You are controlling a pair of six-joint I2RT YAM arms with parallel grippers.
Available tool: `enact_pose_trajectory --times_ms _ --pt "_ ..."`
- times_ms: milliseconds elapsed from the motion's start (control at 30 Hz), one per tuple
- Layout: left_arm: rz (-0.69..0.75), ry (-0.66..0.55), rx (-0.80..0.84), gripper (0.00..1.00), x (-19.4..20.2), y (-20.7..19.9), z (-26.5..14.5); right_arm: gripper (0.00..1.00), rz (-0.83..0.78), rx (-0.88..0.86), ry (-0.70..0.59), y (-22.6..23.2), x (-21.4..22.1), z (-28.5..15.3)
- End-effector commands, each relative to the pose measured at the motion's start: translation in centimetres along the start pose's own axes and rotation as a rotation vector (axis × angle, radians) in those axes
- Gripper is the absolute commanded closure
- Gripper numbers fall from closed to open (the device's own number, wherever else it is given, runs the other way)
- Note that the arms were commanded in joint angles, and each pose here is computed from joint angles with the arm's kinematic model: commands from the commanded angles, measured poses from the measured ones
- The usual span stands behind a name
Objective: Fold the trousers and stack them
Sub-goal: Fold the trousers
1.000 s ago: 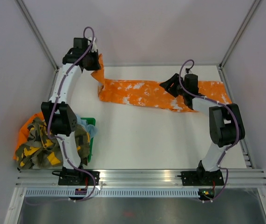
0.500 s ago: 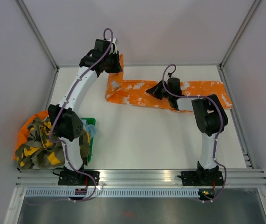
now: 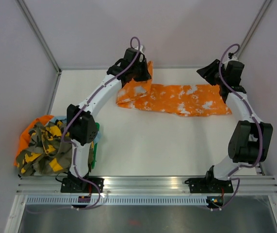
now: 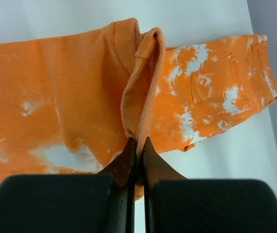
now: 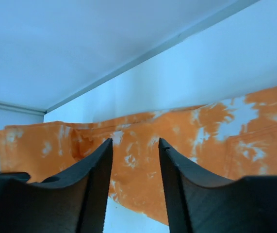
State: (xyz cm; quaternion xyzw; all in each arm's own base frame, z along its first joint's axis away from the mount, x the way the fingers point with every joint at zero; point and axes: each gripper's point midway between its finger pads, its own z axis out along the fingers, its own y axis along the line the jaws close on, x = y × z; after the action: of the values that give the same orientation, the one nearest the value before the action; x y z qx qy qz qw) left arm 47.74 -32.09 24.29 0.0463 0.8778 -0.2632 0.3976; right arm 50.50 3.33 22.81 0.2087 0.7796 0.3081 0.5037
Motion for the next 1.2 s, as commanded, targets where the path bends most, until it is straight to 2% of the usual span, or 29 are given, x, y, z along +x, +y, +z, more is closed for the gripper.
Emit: enact_pose_trajectory --times_ms 0,200,633,900,1033,1067,1167 --pt "-0.058 -0.090 0.115 0.98 -1.3 -5.0 1.5 0.47 -0.080 0.091 0.058 -1.2 -0.3 -3.1" --pt "-0.065 -0.028 0.167 0.98 2.0 -7.5 5.3 0.41 -0.111 0.147 0.020 -2.5 -3.2 -5.5" --pt "-0.149 0.050 0.250 0.98 7.1 -11.1 9.9 0.40 -0.102 0.128 0.024 -2.7 -1.9 -6.1" --pt "-0.233 -0.015 0.255 0.98 7.6 -11.7 12.9 0.39 -0.108 0.122 0.023 -2.5 -1.9 -6.2" --pt "-0.247 -0.003 0.236 0.96 8.7 -10.9 14.2 0.39 -0.110 0.112 0.037 -2.6 -1.4 -6.2" --pt "-0.246 0.017 0.255 0.86 9.2 -11.2 14.2 0.39 -0.116 0.108 0.040 -2.6 -1.3 -6.1" --pt "-0.234 0.039 0.306 0.42 9.3 -12.1 13.8 0.38 -0.124 0.103 0.048 -2.7 -1.2 -6.0"
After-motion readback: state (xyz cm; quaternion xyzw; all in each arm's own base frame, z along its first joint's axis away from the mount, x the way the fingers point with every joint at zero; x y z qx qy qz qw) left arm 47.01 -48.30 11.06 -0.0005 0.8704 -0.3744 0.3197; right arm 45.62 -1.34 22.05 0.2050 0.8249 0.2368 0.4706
